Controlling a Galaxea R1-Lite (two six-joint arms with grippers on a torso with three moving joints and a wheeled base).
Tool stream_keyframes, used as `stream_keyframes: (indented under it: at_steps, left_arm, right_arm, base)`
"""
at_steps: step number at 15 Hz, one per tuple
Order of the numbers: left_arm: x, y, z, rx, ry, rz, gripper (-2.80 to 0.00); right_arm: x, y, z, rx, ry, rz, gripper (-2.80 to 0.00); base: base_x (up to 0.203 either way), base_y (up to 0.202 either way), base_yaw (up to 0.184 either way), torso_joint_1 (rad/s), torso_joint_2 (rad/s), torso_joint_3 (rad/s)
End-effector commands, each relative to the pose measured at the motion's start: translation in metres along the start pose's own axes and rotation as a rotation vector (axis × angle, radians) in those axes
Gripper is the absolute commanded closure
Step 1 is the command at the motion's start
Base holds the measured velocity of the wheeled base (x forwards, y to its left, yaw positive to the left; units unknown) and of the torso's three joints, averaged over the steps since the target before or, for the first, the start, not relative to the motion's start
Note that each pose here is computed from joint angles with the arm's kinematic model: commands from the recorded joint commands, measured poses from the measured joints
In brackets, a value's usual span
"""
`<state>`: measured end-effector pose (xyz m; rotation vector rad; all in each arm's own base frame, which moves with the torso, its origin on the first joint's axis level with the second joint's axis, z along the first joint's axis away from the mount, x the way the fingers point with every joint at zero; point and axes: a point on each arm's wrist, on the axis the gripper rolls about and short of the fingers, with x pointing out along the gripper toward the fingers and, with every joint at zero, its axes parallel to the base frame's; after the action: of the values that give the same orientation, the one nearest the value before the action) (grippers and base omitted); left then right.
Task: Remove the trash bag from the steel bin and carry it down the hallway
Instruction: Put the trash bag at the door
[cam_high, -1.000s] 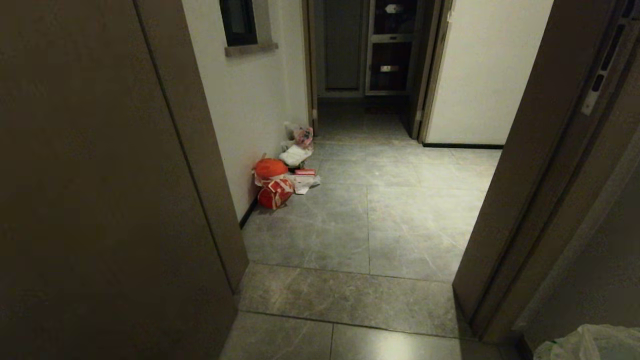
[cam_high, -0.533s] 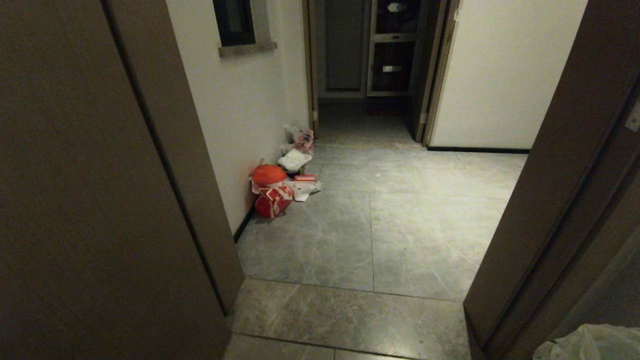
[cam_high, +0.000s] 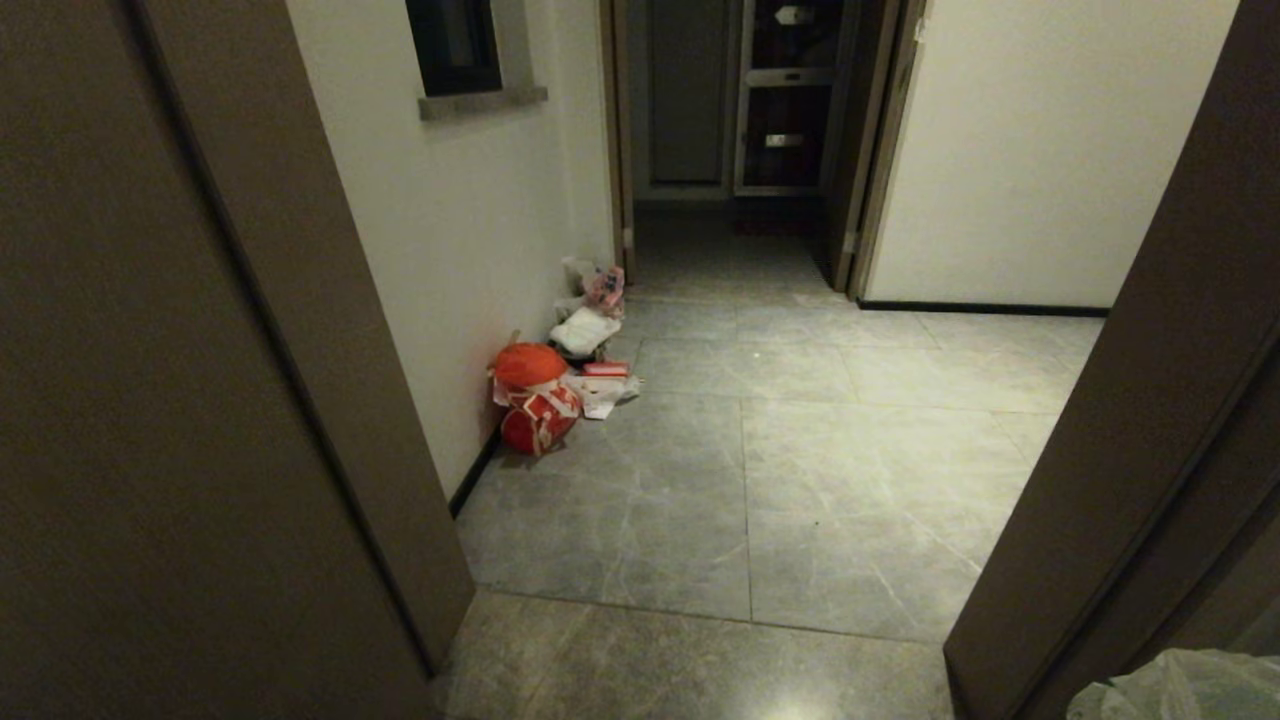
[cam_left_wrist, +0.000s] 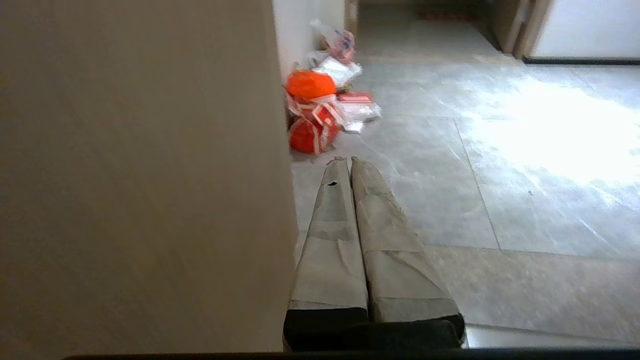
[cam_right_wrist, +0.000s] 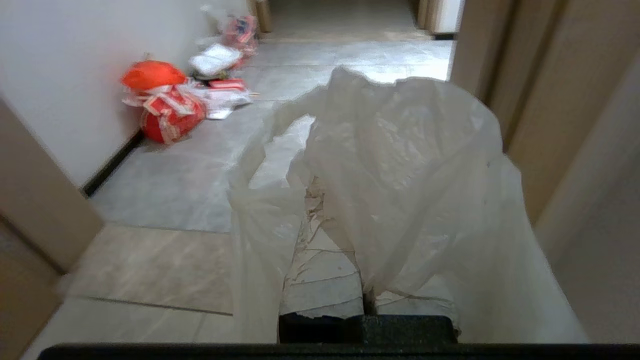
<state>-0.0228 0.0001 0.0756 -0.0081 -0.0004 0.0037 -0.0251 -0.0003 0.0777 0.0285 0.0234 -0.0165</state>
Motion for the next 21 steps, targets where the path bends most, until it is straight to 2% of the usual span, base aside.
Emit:
stream_keyframes:
  at_steps: [1,5,11,16,21]
  left_arm:
    - [0.0002,0.0000,-0.0005,0.000,0.003,0.001,0.00]
    - [0.0001,0.0000,-0.0005,0.002,0.002,-0.001,0.00]
    - [0.0002,0.0000,-0.0005,0.000,0.003,0.001,0.00]
    - [0.0002,0.0000,-0.0005,0.000,0.003,0.001,0.00]
    - [0.0001,0.0000,-0.0005,0.000,0.002,0.001,0.00]
  right_arm:
    - [0.0001,0.0000,0.0001,0.000,0.001,-0.001,0.00]
    - [0.0001,0.0000,0.0001,0.000,0.001,0.000,0.00]
    - [0.0001,0.0000,0.0001,0.000,0.001,-0.001,0.00]
    - [0.0001,0.0000,0.0001,0.000,0.001,0.001,0.00]
    - [0.0001,0.0000,0.0001,0.000,0.001,-0.001,0.00]
  base:
    - [0.006,-0.054,0.014,0.002,0.01,0.002]
    - [0.001,-0.126,0.002,0.003,0.00,0.002]
    - [0.009,0.005,-0.002,0.000,0.00,0.001]
    - [0.187,0.146,-0.001,0.000,0.00,0.002]
    - [0.191,0.015,0.004,0.004,0.00,0.002]
